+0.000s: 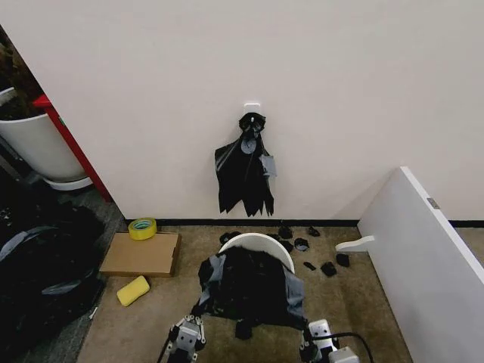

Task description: Place the garbage bag over the trash bin.

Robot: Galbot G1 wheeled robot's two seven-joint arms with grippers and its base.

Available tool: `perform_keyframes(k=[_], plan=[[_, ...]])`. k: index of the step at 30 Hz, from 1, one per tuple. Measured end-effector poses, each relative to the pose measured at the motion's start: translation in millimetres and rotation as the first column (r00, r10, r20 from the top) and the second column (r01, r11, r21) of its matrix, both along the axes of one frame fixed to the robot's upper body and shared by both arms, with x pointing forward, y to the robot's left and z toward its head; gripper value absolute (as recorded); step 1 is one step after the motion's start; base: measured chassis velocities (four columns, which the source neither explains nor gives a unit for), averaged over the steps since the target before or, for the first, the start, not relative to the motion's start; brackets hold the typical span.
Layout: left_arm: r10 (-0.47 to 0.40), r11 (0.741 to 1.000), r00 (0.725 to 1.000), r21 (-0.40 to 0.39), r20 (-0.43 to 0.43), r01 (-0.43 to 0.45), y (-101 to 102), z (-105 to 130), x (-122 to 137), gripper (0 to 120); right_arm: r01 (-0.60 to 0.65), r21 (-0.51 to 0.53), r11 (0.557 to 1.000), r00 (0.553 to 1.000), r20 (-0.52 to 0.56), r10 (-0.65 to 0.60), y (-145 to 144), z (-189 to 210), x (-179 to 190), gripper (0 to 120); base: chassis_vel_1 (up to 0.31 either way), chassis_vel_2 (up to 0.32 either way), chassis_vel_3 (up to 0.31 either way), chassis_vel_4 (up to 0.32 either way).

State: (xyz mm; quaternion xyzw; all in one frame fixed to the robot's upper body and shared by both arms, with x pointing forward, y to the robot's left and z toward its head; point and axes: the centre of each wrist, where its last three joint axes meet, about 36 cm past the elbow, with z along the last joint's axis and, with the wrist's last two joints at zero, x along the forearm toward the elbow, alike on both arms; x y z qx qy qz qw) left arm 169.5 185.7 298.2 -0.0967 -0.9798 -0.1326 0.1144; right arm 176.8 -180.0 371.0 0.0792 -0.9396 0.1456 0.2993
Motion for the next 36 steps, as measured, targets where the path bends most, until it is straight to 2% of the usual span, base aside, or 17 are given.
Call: perform_keyframes(k=[6,12,22,31,34,36], plan=[[0.059,0.998,0.998,0.001,-0.029,-0.059,-5.0,-16.7,12.8,0,-0.057,-0.100,0.993,0.982,0.171,0.074,-12.9,-48.3,14.6,0,0.000,0.000,0.000,0.000],[0.099,0.995,0.995,-0.013,-0.034,-0.099,-7.6,-25.2,27.7,0,-0.108,-0.143,0.984,0.951,0.272,0.144,-24.4,-78.7,23.2,0,0.000,0.000,0.000,0.000],[0.161,0.986,0.986,-0.034,-0.051,-0.163,-7.1,-30.8,41.6,0,-0.170,-0.042,0.984,0.921,0.348,0.174,-35.5,-109.6,43.2,0,0.000,0.000,0.000,0.000],[0.158,0.986,0.986,-0.037,-0.057,-0.160,-6.2,-23.4,34.6,0,-0.173,0.048,0.984,0.932,0.332,0.148,-39.2,-106.1,40.9,0,0.000,0.000,0.000,0.000],[0.165,0.985,0.984,-0.035,-0.061,-0.167,-3.7,-13.4,33.3,1,-0.197,0.104,0.975,0.931,0.332,0.153,-42.7,-98.9,31.8,13,0.000,0.000,0.000,0.000],[0.170,0.984,0.982,-0.033,-0.082,-0.173,-2.3,-4.7,31.9,10,-0.215,0.135,0.967,0.932,0.325,0.162,-44.4,-93.5,25.7,20,0.000,0.000,0.000,0.000]])
